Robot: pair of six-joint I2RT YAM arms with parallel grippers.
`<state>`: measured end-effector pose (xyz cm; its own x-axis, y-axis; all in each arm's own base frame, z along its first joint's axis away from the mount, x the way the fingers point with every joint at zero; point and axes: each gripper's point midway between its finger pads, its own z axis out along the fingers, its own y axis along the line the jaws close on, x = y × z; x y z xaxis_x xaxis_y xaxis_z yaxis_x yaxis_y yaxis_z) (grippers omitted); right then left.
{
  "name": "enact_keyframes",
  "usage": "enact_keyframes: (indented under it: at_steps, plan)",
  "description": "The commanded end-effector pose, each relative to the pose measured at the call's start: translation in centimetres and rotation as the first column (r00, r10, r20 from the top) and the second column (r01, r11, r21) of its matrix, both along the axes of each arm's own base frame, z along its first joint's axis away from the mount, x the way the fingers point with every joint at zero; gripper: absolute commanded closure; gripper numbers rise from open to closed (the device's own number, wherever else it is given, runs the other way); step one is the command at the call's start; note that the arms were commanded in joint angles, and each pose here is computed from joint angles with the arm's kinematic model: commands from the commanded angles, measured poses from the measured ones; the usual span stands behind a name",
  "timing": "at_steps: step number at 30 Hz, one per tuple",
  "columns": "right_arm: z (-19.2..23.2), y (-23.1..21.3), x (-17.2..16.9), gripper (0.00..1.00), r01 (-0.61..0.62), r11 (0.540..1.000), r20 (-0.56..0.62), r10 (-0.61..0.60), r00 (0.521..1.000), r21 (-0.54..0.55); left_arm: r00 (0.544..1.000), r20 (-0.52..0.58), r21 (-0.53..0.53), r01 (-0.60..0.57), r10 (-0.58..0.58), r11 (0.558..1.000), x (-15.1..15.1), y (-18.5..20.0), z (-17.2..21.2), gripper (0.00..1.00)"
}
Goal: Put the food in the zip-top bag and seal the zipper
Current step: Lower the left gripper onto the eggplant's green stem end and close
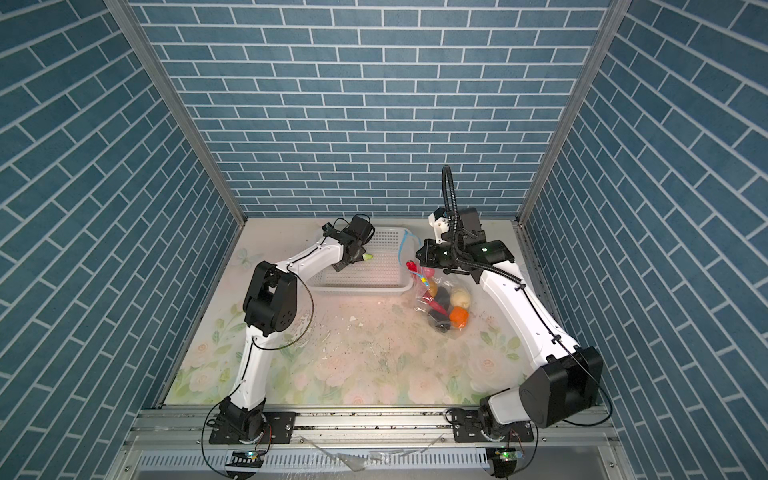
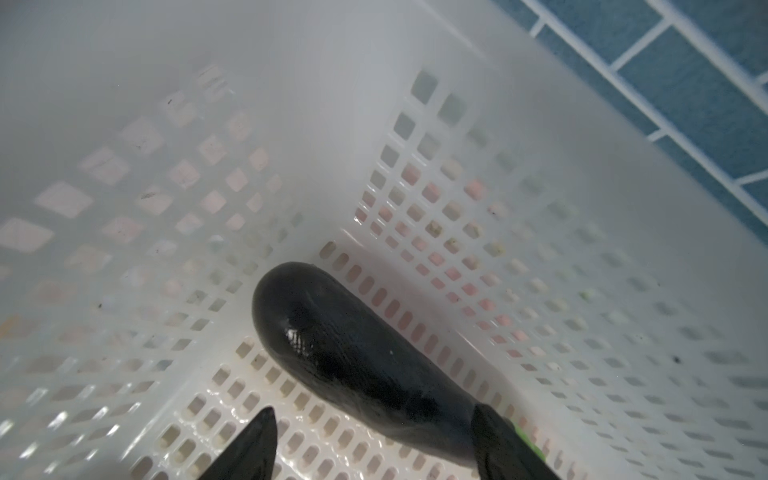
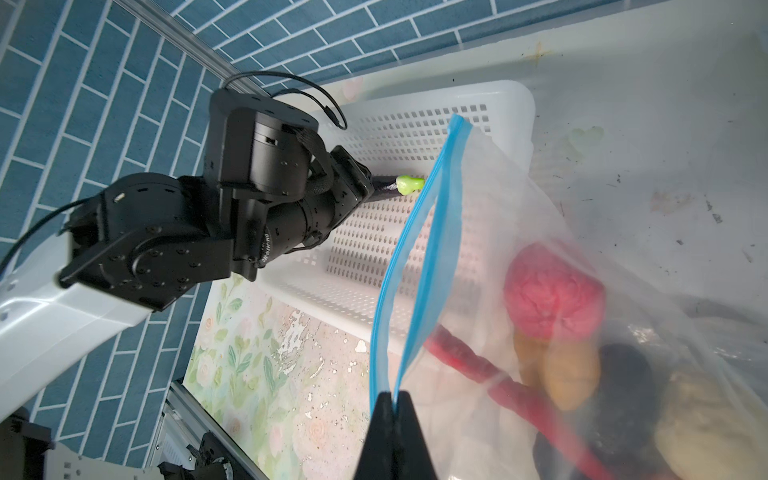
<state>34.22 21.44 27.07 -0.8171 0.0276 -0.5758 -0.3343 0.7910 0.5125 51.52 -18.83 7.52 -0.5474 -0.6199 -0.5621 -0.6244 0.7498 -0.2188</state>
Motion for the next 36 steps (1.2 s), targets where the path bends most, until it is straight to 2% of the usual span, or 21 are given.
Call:
enact_keyframes:
  at_steps: [1, 8, 15, 20, 25, 27, 31, 36]
  plan:
    - [1.8, 0.6, 0.7, 1.0, -0.03, 0.999, 0.05, 0.029, 0.998, 0.022, 0.999, -0.007, -0.023, -0.038, 0.038, 0.999, 0.3, 1.2, -0.6, 0.25]
    - [1.1, 0.9, 1.0, 1.0, -0.036, 0.999, 0.023, 0.036, 0.999, 0.022, 0.999, -0.036, -0.039, -0.038, 0.037, 0.998, 0.8, 1.5, -2.1, 0.26]
    - [1.8, 0.5, 1.1, 1.0, -0.027, 1.0, 0.039, 0.027, 0.999, 0.002, 0.997, -0.081, -0.064, -0.026, 0.021, 0.998, 0.3, 1.4, -3.9, 0.33]
    - [1.9, 0.5, 1.2, 1.0, -0.026, 1.0, 0.044, 0.026, 0.999, -0.007, 0.995, -0.102, -0.076, -0.007, -0.001, 0.997, 0.4, 1.4, -4.6, 0.41]
    - [1.8, 0.4, 1.2, 1.0, -0.026, 1.0, 0.039, 0.026, 0.999, -0.015, 0.993, -0.111, -0.074, 0.019, -0.027, 0.997, 0.2, 1.8, -4.1, 0.54]
    - [2.1, 0.3, 1.3, 1.0, -0.021, 1.0, 0.049, 0.022, 0.999, -0.014, 0.993, -0.102, -0.085, 0.057, -0.065, 0.995, 0.2, 1.5, -3.8, 0.59]
    - [2.9, 0.3, 1.2, 1.0, -0.022, 1.0, 0.064, 0.023, 0.998, -0.012, 0.985, -0.057, -0.178, 0.151, -0.163, 0.972, 0.6, -0.8, -2.7, 0.66]
    - [3.1, -0.1, 1.0, 1.0, -0.011, 1.0, 0.076, 0.012, 0.997, -0.021, 0.965, -0.006, -0.248, 0.254, -0.263, 0.935, 0.3, -2.7, -0.6, 0.7]
